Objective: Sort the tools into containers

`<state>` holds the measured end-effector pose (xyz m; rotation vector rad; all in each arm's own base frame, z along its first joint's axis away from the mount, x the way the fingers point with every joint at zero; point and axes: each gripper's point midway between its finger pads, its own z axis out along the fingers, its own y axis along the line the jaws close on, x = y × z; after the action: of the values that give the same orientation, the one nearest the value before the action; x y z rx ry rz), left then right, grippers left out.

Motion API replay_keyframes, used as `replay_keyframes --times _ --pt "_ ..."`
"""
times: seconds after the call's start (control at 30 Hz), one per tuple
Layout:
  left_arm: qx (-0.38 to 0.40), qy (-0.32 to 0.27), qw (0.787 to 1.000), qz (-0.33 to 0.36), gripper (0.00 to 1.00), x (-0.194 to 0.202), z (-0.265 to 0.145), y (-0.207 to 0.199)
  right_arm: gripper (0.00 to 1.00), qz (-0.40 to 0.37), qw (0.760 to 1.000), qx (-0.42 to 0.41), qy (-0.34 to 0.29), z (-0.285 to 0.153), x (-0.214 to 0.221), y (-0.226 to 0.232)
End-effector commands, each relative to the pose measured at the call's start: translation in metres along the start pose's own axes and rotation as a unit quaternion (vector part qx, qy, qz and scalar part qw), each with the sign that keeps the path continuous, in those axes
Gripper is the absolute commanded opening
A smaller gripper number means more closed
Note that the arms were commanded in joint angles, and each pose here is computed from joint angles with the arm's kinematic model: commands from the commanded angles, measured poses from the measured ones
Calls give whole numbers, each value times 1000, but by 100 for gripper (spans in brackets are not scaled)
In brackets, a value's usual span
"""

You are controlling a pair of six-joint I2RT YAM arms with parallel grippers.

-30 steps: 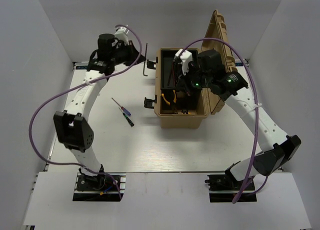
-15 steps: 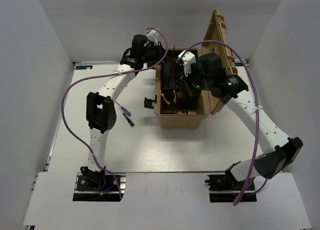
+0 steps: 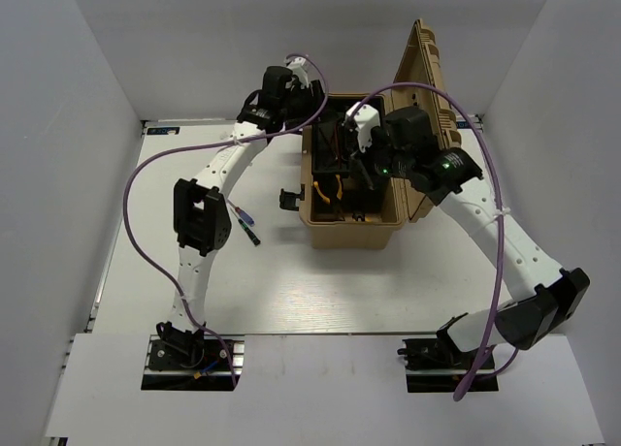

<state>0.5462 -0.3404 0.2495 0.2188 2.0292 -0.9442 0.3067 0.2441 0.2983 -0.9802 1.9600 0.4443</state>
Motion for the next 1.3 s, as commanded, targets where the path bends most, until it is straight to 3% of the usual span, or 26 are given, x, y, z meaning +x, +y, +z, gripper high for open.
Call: replay_keyframes --times 0.0,0.07,0.1,0.13,0.2,0.27,0.3,0.33,0.37,0.4,0.43,0.53,0.6,0.67,0.83,0.93,1.0,1.03,1.07,1.1,1.13,1.2,1.27 --pt "8 -28 999 19 58 -26 -19 -25 19 -24 998 -35 -46 -21 -21 14" --pt "9 -45 999 29 52 -44 -40 -40 9 -35 993 -105 -46 -30 -18 39" --pt "3 -52 998 42 40 -50 -50 -43 0 -49 985 -153 -57 -38 -19 56" --pt "-12 -61 997 49 30 -53 -59 -47 0 -49 985 -157 -60 -40 -21 58" --pt "-40 -75 995 57 6 -57 -101 -53 0 -37 991 -110 -63 -43 -27 43" --pt "-103 -98 988 56 0 -56 -136 -39 0 -30 995 -42 -89 -45 -43 20" --pt "-142 -70 986 47 0 -19 -141 -12 0 -6 996 33 -88 -49 -47 -7" --pt "-161 -111 979 51 0 -32 -183 -21 0 6 991 97 -88 -54 -48 -32" --pt "-179 -111 976 49 0 -20 -197 -14 0 10 982 155 -103 -63 -57 -54" --pt "-214 -80 973 36 5 17 -204 14 0 12 976 180 -119 -73 -68 -63" --pt "-243 -83 966 27 22 27 -219 28 0 20 968 223 -117 -81 -68 -80" --pt "-303 -62 951 1 50 80 -254 56 0 28 943 291 -160 -107 -95 -106" --pt "-326 -42 944 -22 58 114 -265 71 0 25 931 314 -184 -120 -111 -116" --pt "-340 -18 940 -37 59 144 -268 84 0 23 921 332 -203 -135 -126 -124" --pt "-342 -2 938 -53 60 167 -267 92 0 33 900 356 -249 -163 -154 -136" --pt "-348 7 936 -58 60 174 -264 96 0 39 858 441 -262 -191 -158 -163" --pt "-356 13 933 -58 60 178 -260 102 0 21 811 532 -241 -216 -148 -188" --pt "-356 14 932 -58 60 179 -257 104 0 24 777 560 -286 -237 -162 -195" --pt "-362 25 930 -59 60 183 -252 108 0 4 754 602 -265 -248 -150 -203" --pt "-359 20 931 -58 60 178 -251 106 0 -6 753 610 -247 -248 -142 -205" --pt "-365 29 929 -63 60 181 -244 110 0 -11 732 629 -261 -262 -145 -209" --pt "-383 39 921 -65 58 184 -239 119 0 -17 728 641 -242 -267 -128 -216" --pt "-409 60 908 -72 52 194 -231 132 0 -12 738 636 -226 -262 -113 -217"
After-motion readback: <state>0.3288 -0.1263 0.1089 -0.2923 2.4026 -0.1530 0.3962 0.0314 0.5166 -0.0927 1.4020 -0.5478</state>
